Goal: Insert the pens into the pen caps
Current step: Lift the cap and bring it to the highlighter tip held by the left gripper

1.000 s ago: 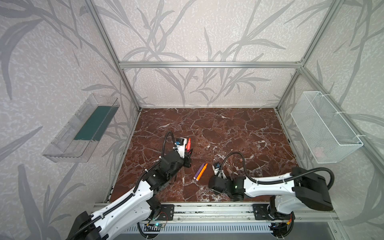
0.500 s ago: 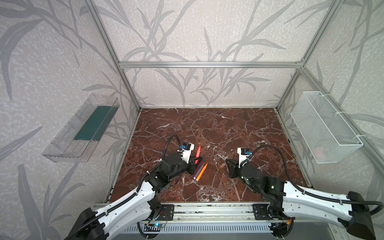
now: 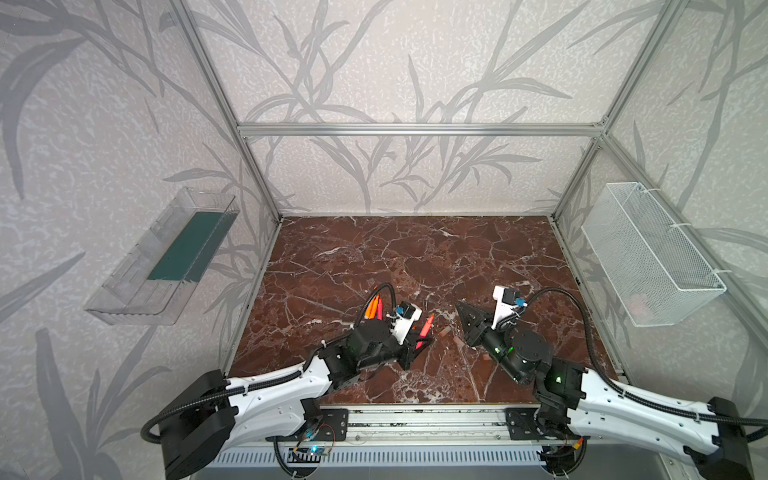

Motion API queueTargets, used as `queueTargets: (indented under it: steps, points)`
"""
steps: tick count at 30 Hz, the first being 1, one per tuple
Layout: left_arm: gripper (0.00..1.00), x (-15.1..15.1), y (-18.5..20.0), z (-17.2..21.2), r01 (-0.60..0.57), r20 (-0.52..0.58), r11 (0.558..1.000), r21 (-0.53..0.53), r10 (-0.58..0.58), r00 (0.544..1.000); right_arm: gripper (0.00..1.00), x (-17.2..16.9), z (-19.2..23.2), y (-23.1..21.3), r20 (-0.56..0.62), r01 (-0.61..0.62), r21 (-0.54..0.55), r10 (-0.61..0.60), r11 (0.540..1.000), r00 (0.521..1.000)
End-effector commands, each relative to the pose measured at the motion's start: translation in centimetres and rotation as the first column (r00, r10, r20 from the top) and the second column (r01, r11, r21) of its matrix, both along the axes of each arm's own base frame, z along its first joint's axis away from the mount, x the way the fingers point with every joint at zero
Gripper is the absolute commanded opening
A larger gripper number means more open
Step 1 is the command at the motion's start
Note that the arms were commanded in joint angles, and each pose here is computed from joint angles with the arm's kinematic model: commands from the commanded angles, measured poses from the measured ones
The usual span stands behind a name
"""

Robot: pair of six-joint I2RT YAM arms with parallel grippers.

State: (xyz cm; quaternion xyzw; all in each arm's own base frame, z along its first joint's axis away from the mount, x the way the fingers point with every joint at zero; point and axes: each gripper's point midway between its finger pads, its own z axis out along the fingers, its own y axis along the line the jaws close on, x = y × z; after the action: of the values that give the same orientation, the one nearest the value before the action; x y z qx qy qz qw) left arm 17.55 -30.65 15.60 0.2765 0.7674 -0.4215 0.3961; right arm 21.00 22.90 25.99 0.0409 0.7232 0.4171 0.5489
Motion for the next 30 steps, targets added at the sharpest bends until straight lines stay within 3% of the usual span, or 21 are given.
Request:
queueTargets:
  steps: [1,11,30]
  points:
    - [0.00,0.7,-1.2,3.2,-0.003,0.073,0.997,-0.073,0.009,0.997,0.08,-0.1,1.8,0.7,0.053,-0.032,0.066,0.028,0.997,0.998]
    - [0.00,0.7,-1.1,2.9,-0.018,0.072,0.998,-0.066,0.023,0.997,0.05,0.6,1.6,3.4,0.033,-0.074,0.073,0.071,0.995,0.997]
    - [0.00,0.9,-1.7,2.7,-0.008,0.062,0.998,-0.063,0.012,0.998,0.04,2.5,0.8,3.4,0.013,0.013,0.087,-0.015,0.996,1.000]
